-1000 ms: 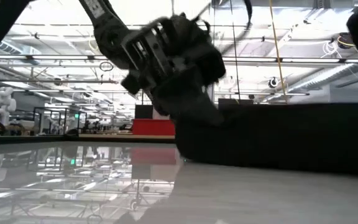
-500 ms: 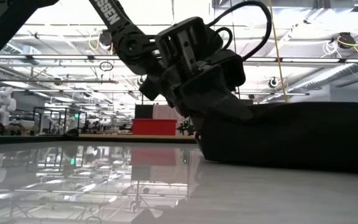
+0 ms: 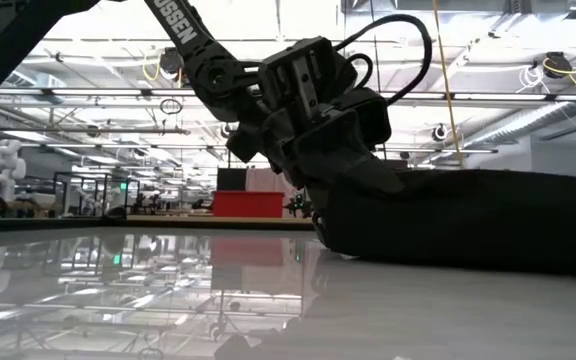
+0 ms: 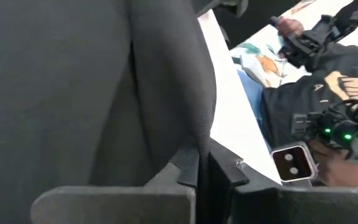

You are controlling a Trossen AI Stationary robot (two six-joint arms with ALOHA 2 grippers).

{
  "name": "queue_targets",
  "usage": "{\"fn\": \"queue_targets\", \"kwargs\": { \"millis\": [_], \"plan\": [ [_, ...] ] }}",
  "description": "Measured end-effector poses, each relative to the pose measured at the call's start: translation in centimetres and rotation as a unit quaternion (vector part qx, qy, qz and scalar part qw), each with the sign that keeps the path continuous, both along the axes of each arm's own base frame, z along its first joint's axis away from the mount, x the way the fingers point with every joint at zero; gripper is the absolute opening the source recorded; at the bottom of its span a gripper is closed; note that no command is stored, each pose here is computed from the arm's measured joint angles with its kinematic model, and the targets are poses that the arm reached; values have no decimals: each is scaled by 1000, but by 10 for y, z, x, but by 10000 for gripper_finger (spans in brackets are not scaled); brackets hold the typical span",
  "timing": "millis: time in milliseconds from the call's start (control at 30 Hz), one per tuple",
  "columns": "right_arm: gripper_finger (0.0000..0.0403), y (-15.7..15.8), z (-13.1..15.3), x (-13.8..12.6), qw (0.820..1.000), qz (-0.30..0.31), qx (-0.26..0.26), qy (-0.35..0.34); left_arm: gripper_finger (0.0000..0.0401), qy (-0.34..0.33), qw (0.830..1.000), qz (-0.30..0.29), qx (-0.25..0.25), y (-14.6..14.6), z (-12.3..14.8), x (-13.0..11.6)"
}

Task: Roll towel
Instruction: Roll the black towel

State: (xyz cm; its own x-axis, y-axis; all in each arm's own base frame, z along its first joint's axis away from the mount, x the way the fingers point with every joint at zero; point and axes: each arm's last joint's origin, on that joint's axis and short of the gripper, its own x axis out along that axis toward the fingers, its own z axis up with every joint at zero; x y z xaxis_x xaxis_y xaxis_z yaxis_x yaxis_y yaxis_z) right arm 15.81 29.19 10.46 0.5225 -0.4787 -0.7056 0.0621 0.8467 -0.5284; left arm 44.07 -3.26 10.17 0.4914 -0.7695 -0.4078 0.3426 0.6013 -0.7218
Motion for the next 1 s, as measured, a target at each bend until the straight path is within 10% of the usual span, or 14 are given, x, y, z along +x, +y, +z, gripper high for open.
{"fn": "queue_targets", "kwargs": {
  "millis": [300, 633, 1000],
  "plan": [
    [191, -14, -13, -5, 992, -118, -32, -40, 13, 22, 999, -25, -25, -1, -1, -3],
    [9, -27, -9, -4, 989, -135, -48, -26, 21, 14, 999, -33, 13, -3, -1, -7],
    [1, -31, 8, -6, 990, -139, -17, -23, 184, -68, 975, -18, 208, 0, 46, -22]
  ]
}}
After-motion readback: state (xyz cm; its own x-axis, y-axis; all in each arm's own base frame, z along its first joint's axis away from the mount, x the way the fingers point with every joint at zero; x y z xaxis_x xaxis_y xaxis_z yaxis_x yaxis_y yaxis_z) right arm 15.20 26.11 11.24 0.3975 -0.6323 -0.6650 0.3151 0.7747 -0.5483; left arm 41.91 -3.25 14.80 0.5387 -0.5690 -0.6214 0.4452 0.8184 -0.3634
